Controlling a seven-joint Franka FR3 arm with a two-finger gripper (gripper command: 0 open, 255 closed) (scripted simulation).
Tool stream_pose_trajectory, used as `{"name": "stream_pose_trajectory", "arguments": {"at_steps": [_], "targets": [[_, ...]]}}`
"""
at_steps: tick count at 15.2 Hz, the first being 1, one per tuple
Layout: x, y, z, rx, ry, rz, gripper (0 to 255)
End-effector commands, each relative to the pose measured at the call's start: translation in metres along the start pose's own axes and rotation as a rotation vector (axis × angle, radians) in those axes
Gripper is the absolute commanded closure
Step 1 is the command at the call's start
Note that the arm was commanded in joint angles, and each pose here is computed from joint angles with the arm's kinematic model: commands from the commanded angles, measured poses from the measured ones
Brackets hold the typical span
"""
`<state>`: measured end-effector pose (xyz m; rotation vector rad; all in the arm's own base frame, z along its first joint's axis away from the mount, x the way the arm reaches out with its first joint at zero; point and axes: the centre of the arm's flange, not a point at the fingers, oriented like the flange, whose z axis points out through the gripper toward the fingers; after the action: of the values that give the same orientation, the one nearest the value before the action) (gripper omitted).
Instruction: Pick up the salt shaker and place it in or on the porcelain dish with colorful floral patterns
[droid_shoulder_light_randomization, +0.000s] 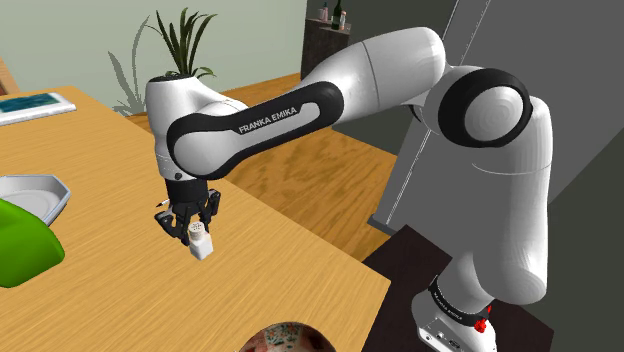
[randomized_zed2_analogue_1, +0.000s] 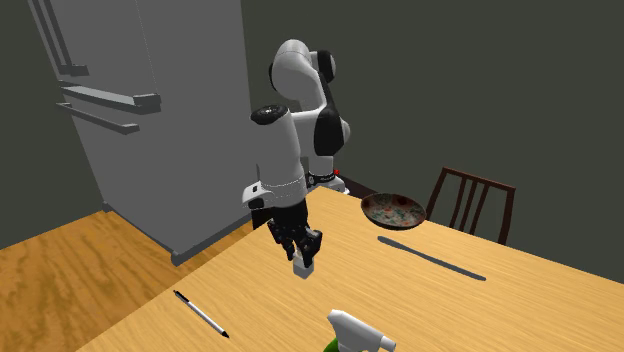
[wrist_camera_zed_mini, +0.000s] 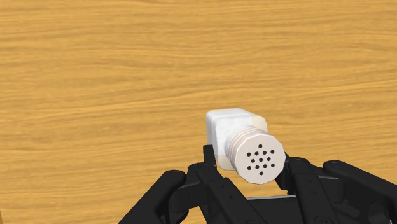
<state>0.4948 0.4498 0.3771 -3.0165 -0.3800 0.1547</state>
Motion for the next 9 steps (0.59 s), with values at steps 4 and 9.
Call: {"name": "stream_pose_trajectory", "arguments": {"at_steps": [4, 9], "targets": [[-0.001, -0.001, -0.005, 0.0, 0.0, 0.0, 255], [-0.003, -0.004, -0.031, 0.0, 0.0, 0.0, 255]]}}
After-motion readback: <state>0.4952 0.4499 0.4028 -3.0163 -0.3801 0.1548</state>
